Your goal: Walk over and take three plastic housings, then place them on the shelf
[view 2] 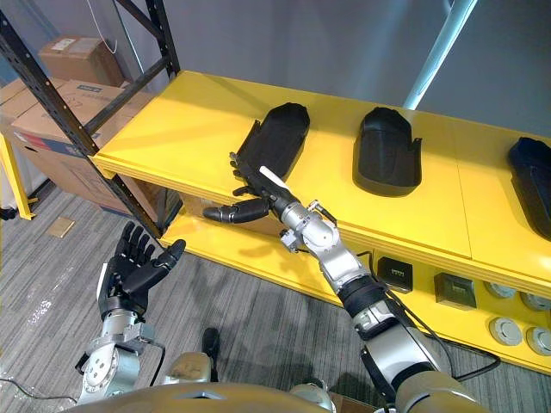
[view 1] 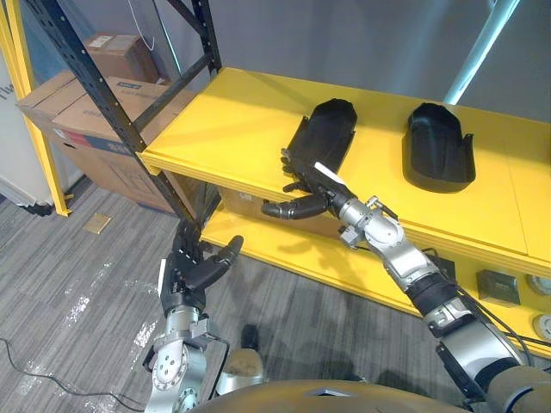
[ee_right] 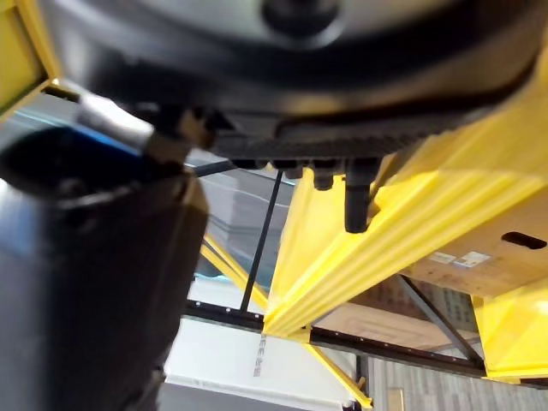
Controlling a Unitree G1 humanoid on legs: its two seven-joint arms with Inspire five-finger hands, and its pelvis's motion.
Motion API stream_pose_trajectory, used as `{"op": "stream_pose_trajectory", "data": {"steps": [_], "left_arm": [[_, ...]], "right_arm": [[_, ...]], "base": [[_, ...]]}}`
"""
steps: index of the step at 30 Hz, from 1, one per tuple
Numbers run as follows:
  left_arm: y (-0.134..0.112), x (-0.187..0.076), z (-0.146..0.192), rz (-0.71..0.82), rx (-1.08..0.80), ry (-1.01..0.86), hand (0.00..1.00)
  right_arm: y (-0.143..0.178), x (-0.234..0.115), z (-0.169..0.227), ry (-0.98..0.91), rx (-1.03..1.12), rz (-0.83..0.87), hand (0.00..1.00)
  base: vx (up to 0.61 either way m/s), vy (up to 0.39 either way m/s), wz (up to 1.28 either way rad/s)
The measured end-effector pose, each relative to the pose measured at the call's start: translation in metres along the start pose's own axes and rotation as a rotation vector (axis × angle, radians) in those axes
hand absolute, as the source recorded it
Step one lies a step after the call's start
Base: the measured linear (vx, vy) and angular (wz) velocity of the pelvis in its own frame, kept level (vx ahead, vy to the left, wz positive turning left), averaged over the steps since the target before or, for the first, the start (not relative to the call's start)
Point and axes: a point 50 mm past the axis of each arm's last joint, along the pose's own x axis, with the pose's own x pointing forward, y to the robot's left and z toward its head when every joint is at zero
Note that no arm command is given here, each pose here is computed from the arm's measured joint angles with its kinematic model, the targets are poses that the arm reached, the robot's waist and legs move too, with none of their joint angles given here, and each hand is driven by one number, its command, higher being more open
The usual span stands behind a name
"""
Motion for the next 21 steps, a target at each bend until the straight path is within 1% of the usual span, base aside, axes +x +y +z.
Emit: {"op": "stream_pose_trajectory", "data": {"steps": [10,21], "left_arm": [[-0.0012,-0.0026,-0.0027,0.017,-0.017,0.009,1.0],[-0.0016,-0.0067,-0.0064,0.027,-0.019,0.029,1.0]], "right_arm": [[0.0045,0.0054,0.0039,0.001,-0.124,-0.032,1.0],[-0.001,0.0097,0.0074,-0.004,-0.165,-0.108,1.0]], "base": [[0.0,0.0,0.0],[0.0,0.0,0.0]]}}
